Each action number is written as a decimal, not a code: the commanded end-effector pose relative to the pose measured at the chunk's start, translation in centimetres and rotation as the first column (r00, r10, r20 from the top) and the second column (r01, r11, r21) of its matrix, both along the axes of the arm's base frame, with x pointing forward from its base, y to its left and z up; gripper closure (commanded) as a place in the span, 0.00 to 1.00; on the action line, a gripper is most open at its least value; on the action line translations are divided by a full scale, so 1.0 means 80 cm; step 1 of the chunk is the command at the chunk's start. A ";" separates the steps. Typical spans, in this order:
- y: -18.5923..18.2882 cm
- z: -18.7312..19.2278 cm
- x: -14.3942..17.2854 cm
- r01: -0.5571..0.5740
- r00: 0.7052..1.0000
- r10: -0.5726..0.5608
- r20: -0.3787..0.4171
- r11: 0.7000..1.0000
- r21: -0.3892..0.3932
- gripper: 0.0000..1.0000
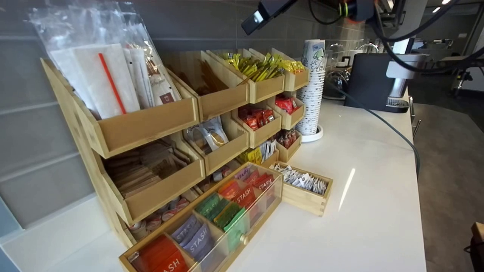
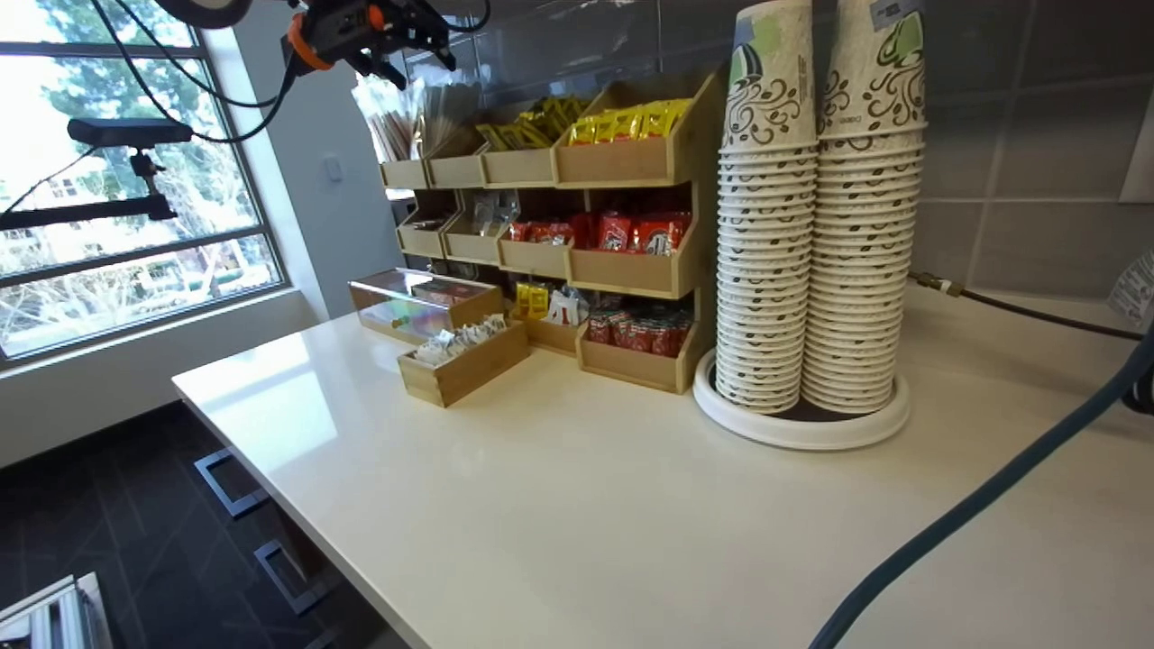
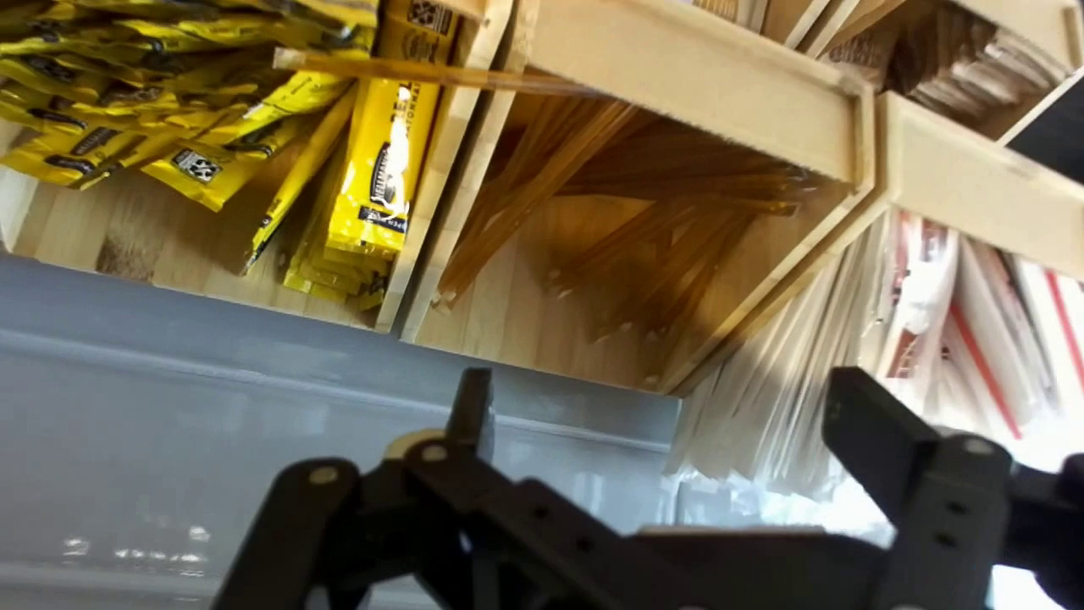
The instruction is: Move the brown chopstick closer to the other sticks
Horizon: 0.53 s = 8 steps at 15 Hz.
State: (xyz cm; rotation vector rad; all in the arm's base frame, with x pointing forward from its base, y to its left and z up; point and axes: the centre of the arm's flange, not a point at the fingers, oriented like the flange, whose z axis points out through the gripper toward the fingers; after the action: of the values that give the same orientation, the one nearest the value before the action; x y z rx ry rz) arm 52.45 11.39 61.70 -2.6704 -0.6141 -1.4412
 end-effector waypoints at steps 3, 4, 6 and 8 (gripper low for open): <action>-0.053 -0.016 -0.105 -0.119 0.985 0.114 -0.126 0.992 -0.036 0.00; -0.058 -0.022 -0.115 -0.141 0.979 0.133 -0.154 0.989 -0.038 0.00; -0.060 -0.030 -0.137 -0.184 0.963 0.172 -0.208 0.982 -0.037 0.00; -0.064 -0.030 -0.162 -0.203 0.947 0.190 -0.259 0.979 -0.025 0.00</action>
State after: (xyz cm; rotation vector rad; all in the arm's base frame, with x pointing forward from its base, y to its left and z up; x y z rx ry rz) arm 44.30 6.92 59.64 -2.6780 -0.8342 -1.0919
